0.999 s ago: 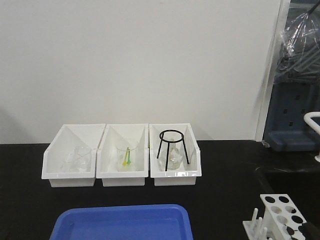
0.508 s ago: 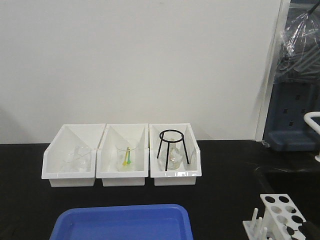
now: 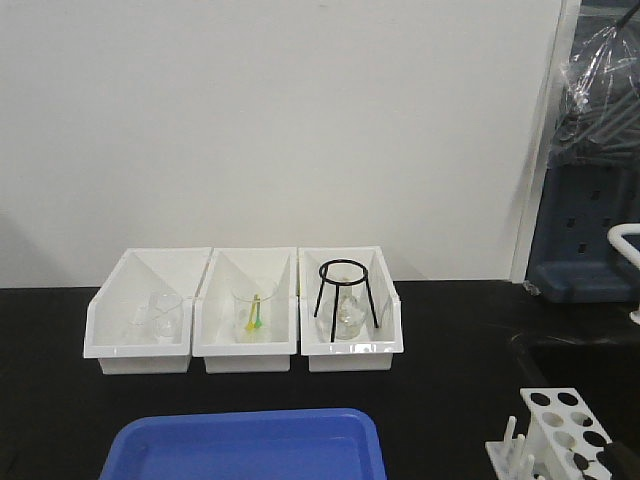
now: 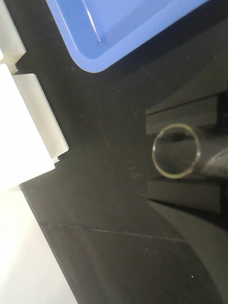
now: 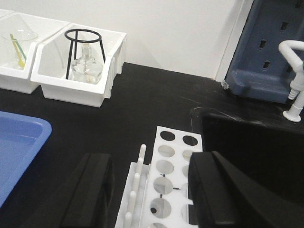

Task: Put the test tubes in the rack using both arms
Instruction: 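Lift the test tube with the left gripper and move it toward the right gripper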

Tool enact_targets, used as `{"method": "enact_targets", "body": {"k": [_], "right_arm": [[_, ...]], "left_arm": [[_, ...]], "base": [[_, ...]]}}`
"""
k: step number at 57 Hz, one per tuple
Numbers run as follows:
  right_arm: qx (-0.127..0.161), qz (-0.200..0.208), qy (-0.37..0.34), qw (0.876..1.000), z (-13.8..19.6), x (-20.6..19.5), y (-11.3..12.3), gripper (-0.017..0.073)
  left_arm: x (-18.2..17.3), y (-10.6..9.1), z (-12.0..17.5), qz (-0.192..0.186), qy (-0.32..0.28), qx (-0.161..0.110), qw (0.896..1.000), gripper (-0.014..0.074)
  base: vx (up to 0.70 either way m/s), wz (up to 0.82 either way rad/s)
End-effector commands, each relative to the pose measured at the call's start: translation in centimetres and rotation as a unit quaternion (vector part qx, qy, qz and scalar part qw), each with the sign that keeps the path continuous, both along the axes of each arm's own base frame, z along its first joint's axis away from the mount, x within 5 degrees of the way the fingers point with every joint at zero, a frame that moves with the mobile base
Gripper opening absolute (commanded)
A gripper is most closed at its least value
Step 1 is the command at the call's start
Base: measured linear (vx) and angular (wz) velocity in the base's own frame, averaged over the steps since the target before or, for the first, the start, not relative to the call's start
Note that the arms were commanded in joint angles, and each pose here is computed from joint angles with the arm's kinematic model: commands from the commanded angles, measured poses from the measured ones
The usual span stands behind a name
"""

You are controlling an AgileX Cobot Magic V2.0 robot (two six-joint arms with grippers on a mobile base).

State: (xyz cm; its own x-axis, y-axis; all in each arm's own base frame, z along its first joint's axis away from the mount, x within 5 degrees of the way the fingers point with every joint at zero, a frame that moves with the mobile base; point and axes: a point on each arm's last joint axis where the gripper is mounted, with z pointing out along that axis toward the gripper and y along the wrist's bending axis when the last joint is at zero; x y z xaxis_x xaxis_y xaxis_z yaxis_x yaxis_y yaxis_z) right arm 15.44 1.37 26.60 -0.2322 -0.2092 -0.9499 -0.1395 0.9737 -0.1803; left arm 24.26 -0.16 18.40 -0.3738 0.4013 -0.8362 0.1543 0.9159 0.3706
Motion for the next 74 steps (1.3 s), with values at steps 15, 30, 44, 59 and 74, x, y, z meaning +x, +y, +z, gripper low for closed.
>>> {"method": "enact_targets", "body": {"k": [15, 30, 44, 59, 74], "right_arm": [[0.008, 0.008, -0.062, 0.998, 1.9, 0.4, 0.2, 0.0432], [0.044, -0.005, -0.059, 0.997, 1.9, 0.4, 0.1, 0.0432], [0.042, -0.005, -0.059, 0.997, 1.9, 0.4, 0.1, 0.0432], [0.054, -0.002, -0.087, 0.995, 2.4, 0.4, 0.1, 0.0431], [0.022, 0.01, 0.029, 0.999, 2.5, 2.4, 1.0, 0.0427]], "left_arm": [[0.3, 0.0, 2.4, 0.005, -0.065, -0.009, 0.998, -0.0006], [-1.8, 0.4, 7.1, 0.033, -0.164, -0.039, 0.985, -0.0006], [-2.1, 0.3, 12.9, 0.027, -0.228, -0.063, 0.971, -0.0006], [-1.1, -0.1, 18.2, 0.03, -0.259, -0.217, 0.941, -0.0004], [0.4, -4.2, 18.5, -0.049, -0.242, -0.321, 0.914, -0.0004]], "base": [[0.0, 0.0], [0.0, 0.0], [0.0, 0.0], [0.0, 0.0], [0.0, 0.0]]}}
